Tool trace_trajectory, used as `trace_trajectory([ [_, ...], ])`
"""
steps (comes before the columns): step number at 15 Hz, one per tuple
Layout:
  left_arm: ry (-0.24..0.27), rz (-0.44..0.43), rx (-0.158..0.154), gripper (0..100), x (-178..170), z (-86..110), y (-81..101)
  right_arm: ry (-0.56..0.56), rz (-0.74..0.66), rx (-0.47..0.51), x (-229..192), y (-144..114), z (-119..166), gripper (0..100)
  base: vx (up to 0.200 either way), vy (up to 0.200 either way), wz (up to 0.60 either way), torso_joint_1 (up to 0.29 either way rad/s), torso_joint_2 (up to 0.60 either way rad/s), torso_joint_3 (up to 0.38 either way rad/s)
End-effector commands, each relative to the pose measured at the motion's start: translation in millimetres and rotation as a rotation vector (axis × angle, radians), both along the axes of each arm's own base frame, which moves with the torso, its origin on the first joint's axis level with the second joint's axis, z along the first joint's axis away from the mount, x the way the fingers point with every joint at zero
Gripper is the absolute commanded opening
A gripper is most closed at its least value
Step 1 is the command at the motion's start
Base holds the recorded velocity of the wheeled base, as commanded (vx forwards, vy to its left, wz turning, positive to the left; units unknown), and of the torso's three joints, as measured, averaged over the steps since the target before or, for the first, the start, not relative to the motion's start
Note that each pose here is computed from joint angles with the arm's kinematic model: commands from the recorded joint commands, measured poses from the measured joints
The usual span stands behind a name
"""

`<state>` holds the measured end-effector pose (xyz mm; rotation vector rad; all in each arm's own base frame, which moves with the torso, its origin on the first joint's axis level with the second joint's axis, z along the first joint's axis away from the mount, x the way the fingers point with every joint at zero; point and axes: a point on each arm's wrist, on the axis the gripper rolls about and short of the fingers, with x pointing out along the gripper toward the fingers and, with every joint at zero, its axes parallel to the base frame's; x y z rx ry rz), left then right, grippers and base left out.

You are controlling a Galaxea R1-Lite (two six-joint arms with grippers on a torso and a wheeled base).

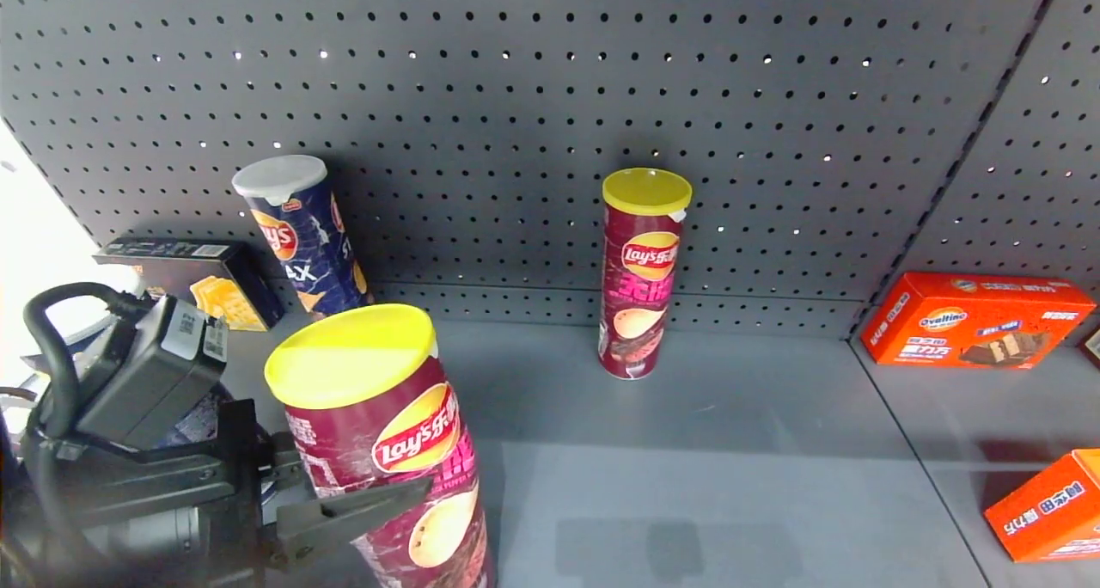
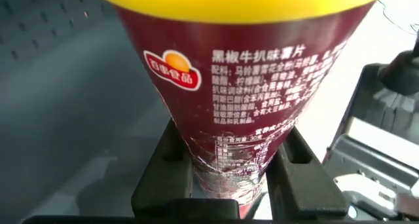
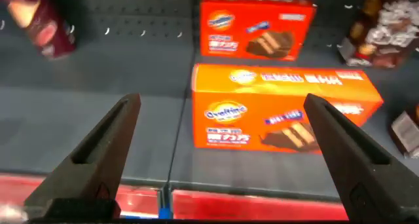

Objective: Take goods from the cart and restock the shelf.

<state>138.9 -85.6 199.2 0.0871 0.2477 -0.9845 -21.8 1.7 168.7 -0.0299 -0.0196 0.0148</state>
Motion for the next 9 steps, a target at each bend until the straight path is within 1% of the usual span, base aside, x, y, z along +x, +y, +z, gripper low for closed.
trace_trajectory([
  [1,0.006,0.005,0.000,0,-5,-4.0,3.3,0.030,0.092,-0.068,-4,2,10,100,0.000,0.000,0.00,0.000,0.00,0.000],
  [3,-0.005,0.006,-0.005,0,-5,-0.8,2.9,0.067,0.144,-0.080,7,2,19,100,0.000,0.000,0.00,0.000,0.00,0.000],
  [4,-0.024,0.011,-0.016,0,-3,6.1,2.0,0.097,0.193,-0.078,17,3,28,100,0.000,0.000,0.00,0.000,0.00,0.000],
  [7,-0.048,0.015,-0.027,0,4,15.7,-0.9,0.112,0.237,-0.077,49,4,56,100,0.000,0.000,0.00,0.000,0.00,0.000],
  [8,-0.058,0.027,-0.028,0,5,18.6,-1.4,0.095,0.291,-0.081,74,7,64,100,0.000,0.000,0.00,0.000,0.00,0.000],
  [9,-0.058,0.027,-0.028,0,5,18.6,-1.4,0.105,0.333,-0.083,90,11,65,100,0.000,0.000,0.00,0.000,0.00,0.000],
])
